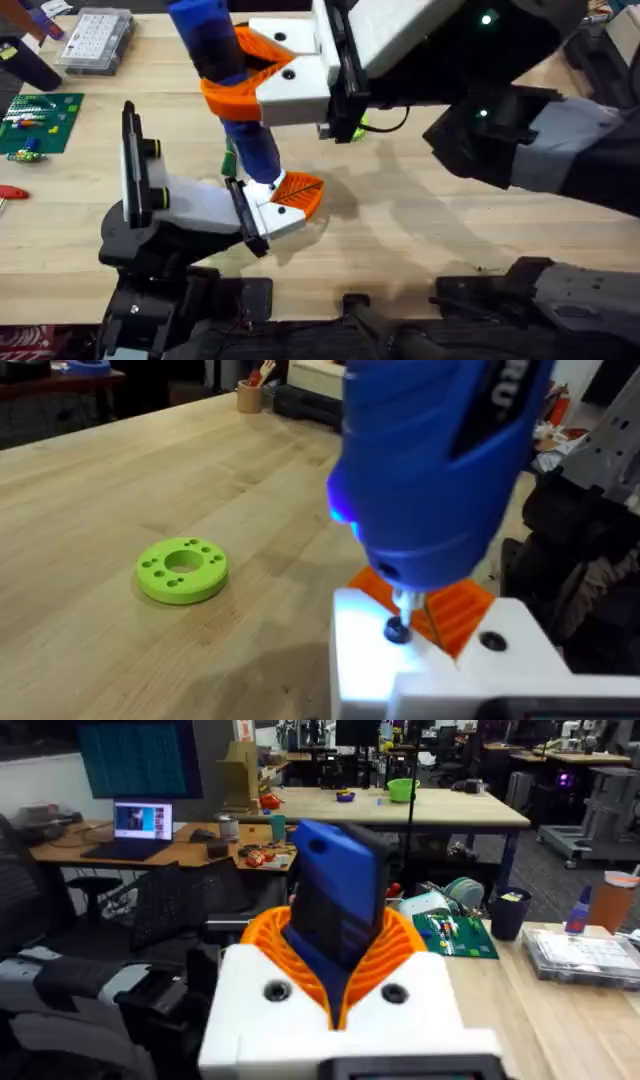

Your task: Pick up the gripper from the table and insert it into the empty holder that is missing its gripper. Then pick up a screw, insert it into the mounting hole, and use the screwdriver to tighten it. Finally, clean up the table by picking up the vegetable and placing it into the bucket.

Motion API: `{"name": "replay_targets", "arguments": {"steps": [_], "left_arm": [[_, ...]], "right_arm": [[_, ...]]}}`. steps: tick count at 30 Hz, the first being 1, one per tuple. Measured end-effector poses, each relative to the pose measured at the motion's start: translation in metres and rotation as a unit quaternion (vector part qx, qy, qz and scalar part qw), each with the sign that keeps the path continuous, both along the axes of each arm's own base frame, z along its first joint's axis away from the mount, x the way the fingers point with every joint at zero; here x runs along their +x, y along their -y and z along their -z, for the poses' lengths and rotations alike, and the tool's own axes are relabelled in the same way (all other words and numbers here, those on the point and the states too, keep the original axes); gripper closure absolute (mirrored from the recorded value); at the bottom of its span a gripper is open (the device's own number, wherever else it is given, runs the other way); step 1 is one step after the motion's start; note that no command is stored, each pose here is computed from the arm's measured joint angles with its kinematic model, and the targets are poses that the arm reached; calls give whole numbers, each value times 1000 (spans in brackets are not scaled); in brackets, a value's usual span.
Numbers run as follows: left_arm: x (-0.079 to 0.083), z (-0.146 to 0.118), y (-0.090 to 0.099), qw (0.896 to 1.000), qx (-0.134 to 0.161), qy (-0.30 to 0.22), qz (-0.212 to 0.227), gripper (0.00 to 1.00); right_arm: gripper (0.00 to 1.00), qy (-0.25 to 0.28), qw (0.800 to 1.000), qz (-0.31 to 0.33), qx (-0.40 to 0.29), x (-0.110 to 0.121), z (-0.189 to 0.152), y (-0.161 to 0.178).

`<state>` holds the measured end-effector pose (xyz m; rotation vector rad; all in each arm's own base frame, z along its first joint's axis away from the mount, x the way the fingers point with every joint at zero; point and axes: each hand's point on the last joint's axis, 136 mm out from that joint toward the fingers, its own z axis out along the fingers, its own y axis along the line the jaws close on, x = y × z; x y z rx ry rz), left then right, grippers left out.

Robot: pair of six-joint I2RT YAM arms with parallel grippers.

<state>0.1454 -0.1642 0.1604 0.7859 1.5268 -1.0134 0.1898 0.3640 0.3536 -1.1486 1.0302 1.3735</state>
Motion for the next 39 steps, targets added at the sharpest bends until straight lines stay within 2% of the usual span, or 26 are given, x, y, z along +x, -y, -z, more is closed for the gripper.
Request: {"name": "replay_targets", "arguments": {"steps": [39], "left_arm": [[0, 0, 0, 1000, -1, -2, 0, 984]], "right_arm": [[976, 1, 1000, 7, -13, 3, 8, -2]]}}
